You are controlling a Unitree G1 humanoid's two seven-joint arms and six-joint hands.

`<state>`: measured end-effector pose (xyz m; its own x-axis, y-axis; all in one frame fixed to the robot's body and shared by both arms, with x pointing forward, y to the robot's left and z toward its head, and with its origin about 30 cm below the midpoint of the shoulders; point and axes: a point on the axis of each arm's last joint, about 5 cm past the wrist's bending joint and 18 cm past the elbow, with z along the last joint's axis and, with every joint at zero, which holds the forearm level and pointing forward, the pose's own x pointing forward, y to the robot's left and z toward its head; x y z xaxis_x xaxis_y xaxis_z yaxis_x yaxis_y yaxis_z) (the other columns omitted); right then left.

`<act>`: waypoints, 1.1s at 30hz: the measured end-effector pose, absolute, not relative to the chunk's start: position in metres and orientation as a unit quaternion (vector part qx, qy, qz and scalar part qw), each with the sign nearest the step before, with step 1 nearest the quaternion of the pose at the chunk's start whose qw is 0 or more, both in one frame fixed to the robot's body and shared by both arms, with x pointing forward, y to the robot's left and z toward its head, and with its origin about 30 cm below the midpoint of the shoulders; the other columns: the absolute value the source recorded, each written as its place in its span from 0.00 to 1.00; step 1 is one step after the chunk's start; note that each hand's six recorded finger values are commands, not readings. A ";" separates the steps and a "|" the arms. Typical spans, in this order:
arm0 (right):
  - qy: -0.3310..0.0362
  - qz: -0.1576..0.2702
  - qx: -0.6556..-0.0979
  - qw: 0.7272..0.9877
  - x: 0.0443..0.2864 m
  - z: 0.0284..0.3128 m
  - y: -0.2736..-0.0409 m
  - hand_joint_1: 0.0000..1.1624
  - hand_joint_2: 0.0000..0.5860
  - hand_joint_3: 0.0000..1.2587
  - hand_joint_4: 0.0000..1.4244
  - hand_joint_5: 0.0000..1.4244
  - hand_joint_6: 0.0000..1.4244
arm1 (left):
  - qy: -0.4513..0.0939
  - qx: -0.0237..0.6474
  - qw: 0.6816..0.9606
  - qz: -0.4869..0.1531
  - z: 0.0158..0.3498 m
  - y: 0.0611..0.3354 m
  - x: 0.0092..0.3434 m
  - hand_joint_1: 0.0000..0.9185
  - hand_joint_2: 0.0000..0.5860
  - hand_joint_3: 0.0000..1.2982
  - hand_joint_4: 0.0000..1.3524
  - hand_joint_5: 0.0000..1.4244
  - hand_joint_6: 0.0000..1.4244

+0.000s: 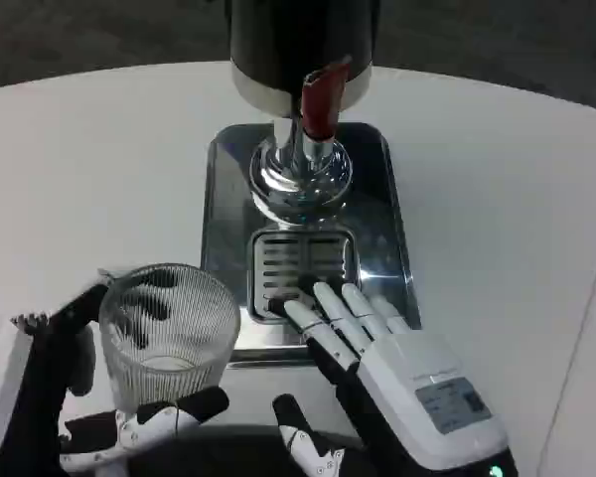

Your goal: Grasp the cup under the faucet to collect the drink, then remove the cup.

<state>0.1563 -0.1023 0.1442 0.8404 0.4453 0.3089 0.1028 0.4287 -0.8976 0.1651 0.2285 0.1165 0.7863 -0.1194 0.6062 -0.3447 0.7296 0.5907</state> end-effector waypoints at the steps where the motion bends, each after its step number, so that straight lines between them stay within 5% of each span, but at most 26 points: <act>1: -0.262 0.106 -0.523 0.804 0.156 0.144 -0.102 0.27 0.89 0.11 0.01 0.00 0.02 | -0.321 0.362 0.873 0.064 0.117 0.228 0.165 0.57 0.23 0.72 0.79 0.85 0.93; 14: -0.263 0.098 -0.521 0.806 0.155 0.146 -0.103 0.27 0.91 0.10 0.01 0.00 0.02 | -0.320 0.359 0.874 0.064 0.116 0.225 0.170 0.58 0.23 0.72 0.79 0.85 0.93; 33: -0.240 0.057 -0.514 0.821 0.137 0.153 -0.112 0.30 0.92 0.10 0.02 0.00 0.04 | -0.325 0.370 0.865 0.097 0.116 0.203 0.226 0.58 0.22 0.72 0.79 0.85 0.93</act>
